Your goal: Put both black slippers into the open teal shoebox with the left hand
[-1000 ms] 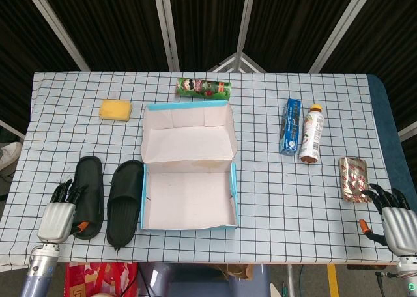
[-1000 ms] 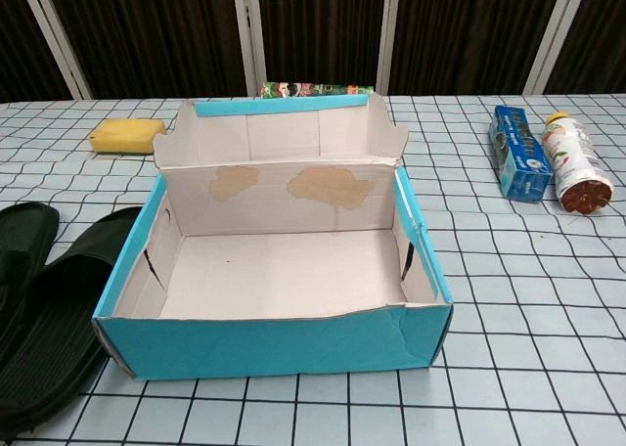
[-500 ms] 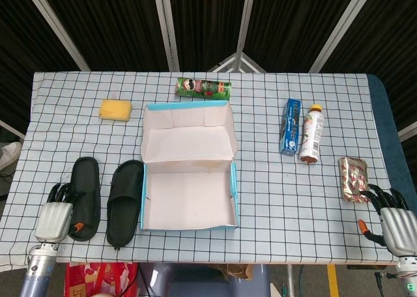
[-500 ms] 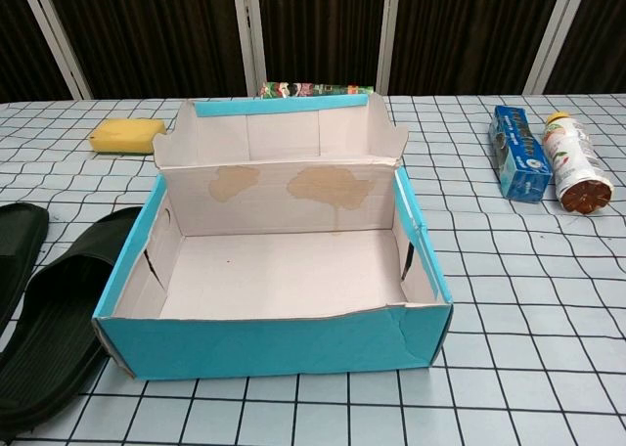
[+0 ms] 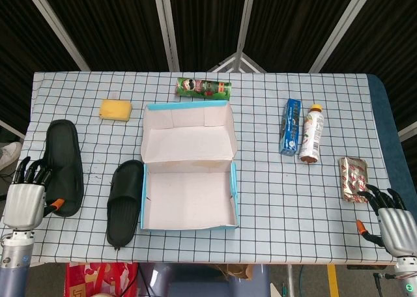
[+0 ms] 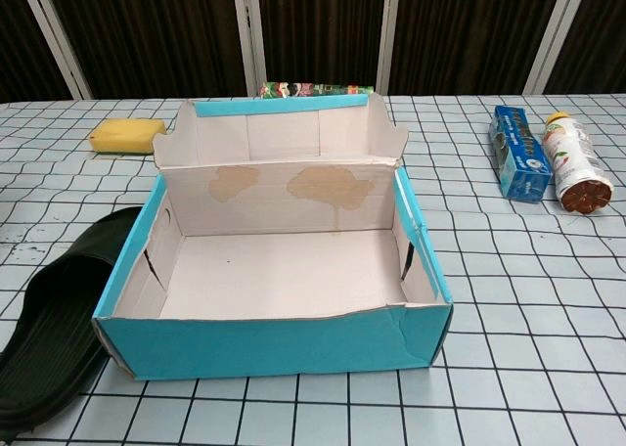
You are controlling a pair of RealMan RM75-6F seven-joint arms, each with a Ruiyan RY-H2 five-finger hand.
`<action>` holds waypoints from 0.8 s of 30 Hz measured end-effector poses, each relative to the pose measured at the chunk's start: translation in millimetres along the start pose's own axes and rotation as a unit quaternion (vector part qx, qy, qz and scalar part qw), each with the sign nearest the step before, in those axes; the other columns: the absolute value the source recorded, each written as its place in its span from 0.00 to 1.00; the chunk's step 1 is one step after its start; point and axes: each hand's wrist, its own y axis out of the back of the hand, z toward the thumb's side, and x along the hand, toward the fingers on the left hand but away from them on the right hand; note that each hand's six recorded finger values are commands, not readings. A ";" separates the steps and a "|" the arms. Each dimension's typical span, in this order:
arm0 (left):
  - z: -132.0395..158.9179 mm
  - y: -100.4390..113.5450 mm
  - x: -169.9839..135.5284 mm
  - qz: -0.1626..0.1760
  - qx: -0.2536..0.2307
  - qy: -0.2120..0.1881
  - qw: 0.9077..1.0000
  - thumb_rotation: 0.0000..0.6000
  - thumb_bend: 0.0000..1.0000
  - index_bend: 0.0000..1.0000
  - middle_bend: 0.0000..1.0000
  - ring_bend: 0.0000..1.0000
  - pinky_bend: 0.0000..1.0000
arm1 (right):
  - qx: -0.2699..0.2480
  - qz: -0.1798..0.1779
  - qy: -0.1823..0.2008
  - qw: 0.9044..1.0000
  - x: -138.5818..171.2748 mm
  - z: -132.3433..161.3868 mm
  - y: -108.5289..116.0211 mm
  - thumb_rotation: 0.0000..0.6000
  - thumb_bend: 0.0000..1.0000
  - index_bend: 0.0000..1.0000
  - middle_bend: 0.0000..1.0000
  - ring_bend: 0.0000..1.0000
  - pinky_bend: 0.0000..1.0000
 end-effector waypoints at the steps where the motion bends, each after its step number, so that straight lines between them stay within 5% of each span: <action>1: 4.4 8.9 6.0 0.010 0.002 -0.014 1.000 1.00 0.35 0.59 0.57 0.19 0.10 | -0.001 0.000 0.001 1.000 0.0 0.3 -0.1 1.00 0.36 0.24 0.16 0.20 0.09; 6: 45.6 59.8 42.5 0.074 0.058 -0.135 0.986 1.00 0.35 0.59 0.57 0.19 0.10 | -0.002 0.001 0.000 1.000 -0.1 -0.4 -0.1 1.00 0.36 0.24 0.16 0.20 0.09; 10: 95.5 85.5 58.6 0.133 0.120 -0.249 0.952 1.00 0.35 0.59 0.57 0.19 0.10 | -0.003 0.001 -0.002 1.000 -0.3 -1.3 -0.2 1.00 0.36 0.24 0.16 0.20 0.09; 13: 134.6 97.1 61.6 0.177 0.175 -0.342 0.906 1.00 0.36 0.58 0.57 0.19 0.12 | -0.003 0.003 -0.002 1.000 -0.2 -1.3 -0.5 1.00 0.36 0.24 0.16 0.20 0.09; 15: 159.1 99.1 59.9 0.201 0.219 -0.405 0.865 1.00 0.36 0.58 0.57 0.19 0.13 | -0.004 0.002 -0.002 1.000 0.1 -1.2 -0.2 1.00 0.36 0.24 0.16 0.20 0.09; 17: 177.5 95.3 57.0 0.214 0.264 -0.456 0.822 1.00 0.37 0.58 0.58 0.19 0.13 | -0.004 0.001 -0.002 1.000 0.4 -1.3 0.4 1.00 0.36 0.24 0.16 0.20 0.09; 20: 191.8 82.6 56.7 0.208 0.325 -0.502 0.774 1.00 0.38 0.58 0.58 0.19 0.13 | -0.006 0.000 -0.001 1.000 1.0 -1.5 1.0 1.00 0.36 0.24 0.16 0.20 0.09; 24: 203.0 63.0 60.2 0.185 0.387 -0.537 0.727 1.00 0.38 0.59 0.59 0.19 0.13 | -0.007 0.000 -0.001 1.000 1.2 -1.4 1.1 1.00 0.36 0.24 0.16 0.20 0.09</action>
